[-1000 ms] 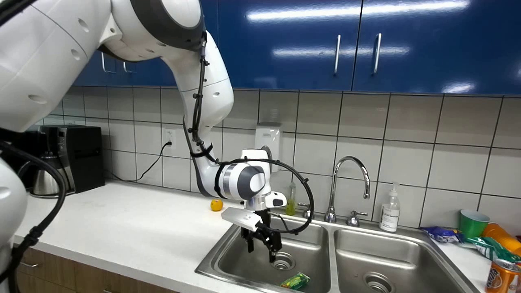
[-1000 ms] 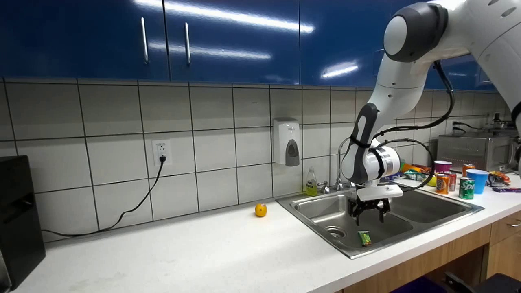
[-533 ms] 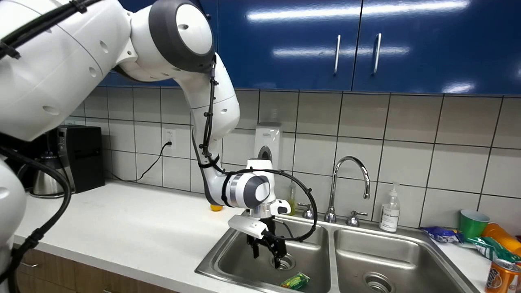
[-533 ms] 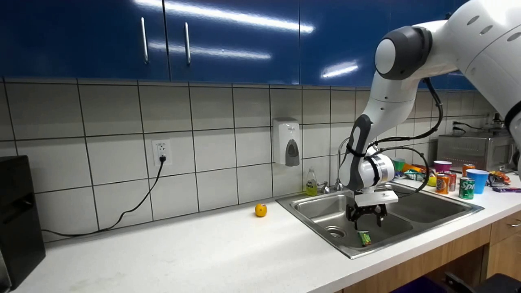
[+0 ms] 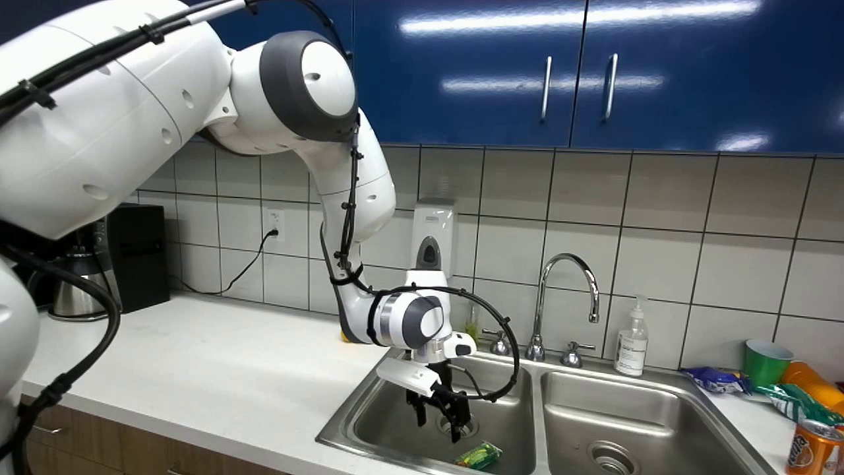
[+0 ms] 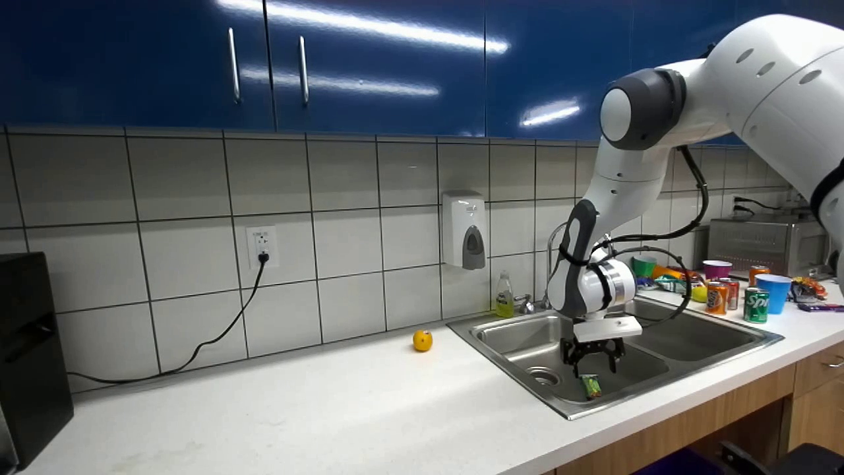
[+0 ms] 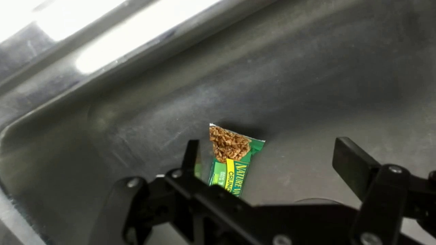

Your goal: Move the green object, currently in the sink, to the left counter

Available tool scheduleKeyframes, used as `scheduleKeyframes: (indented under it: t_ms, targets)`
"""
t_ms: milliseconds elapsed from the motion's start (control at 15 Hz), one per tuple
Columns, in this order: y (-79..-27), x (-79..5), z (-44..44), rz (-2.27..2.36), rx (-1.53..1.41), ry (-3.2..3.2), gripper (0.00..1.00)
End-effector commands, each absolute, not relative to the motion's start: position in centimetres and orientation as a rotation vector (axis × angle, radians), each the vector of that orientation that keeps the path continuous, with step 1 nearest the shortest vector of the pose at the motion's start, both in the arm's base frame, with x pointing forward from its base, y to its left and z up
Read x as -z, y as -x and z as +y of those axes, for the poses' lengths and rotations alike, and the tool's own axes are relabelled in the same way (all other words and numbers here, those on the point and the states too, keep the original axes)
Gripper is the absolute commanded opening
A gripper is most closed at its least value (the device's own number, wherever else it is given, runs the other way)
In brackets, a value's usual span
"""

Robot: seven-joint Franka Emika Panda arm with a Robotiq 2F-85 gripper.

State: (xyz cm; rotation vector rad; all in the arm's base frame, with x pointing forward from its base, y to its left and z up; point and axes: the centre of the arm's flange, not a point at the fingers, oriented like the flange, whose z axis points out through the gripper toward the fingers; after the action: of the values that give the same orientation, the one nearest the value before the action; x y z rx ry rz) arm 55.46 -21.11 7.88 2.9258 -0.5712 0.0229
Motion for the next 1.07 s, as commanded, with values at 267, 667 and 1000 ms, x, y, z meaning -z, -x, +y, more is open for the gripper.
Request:
scheduleKeyframes:
  t_ms: [267, 667, 1000]
  targets:
    - [-55.6, -7.9, -21.1, -0.571, -0.026, -2.926, 1.0]
    - [-56.1, -7.3, -21.8, -0.585, -0.039, -2.911, 1.0]
    - [-56.3, -6.7, -22.9, -0.607, -0.027, -2.905, 1.0]
